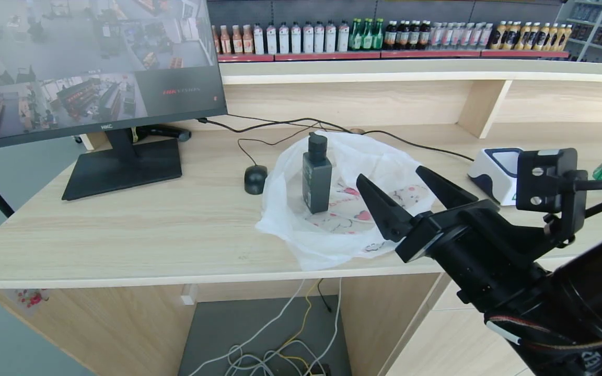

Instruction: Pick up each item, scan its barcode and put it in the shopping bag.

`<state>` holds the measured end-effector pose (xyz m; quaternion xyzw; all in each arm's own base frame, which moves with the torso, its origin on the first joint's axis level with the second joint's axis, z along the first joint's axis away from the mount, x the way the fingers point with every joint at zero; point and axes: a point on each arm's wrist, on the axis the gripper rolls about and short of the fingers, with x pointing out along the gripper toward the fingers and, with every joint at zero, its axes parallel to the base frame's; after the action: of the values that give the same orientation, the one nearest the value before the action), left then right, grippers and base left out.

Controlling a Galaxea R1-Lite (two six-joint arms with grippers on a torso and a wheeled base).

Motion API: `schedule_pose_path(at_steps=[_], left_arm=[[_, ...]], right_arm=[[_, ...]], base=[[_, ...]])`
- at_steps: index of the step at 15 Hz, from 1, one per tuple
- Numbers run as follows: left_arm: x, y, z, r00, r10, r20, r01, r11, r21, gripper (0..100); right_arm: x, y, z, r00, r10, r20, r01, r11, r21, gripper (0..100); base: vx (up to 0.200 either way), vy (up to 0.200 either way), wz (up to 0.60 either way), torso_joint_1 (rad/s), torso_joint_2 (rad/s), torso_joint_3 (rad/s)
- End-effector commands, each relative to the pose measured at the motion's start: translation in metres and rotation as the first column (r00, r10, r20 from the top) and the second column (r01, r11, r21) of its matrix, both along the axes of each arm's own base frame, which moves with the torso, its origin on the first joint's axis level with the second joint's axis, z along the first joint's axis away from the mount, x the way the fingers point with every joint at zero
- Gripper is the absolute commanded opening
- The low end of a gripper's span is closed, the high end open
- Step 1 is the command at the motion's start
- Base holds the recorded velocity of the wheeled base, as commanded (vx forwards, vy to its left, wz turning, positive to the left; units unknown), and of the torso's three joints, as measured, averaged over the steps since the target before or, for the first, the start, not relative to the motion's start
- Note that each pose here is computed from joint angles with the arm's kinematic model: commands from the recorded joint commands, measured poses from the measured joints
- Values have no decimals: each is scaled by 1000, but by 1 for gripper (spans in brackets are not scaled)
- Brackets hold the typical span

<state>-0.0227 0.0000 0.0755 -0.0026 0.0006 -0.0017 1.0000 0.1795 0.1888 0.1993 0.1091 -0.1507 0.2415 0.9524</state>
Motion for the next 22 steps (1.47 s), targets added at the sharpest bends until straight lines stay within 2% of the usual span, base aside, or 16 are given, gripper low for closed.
schedule_pose_path(at_steps=[1,8,22], left_arm=[[0,0,0,1000,0,0,0,1000,-1,100],[0,0,0,1000,0,0,0,1000,4,100],[0,0,0,1000,0,0,0,1000,4,100]], right_arm=[[0,0,1,1000,1,1,-1,1000,8,100],[10,-5,-2,999,-39,-12,39,999,8,100],[15,-10,12,998,-53,28,51,997,58,100]], base=[[-200,0,0,2,2,2],[-29,0,0,2,0,1],[0,-200,0,4,3,3]])
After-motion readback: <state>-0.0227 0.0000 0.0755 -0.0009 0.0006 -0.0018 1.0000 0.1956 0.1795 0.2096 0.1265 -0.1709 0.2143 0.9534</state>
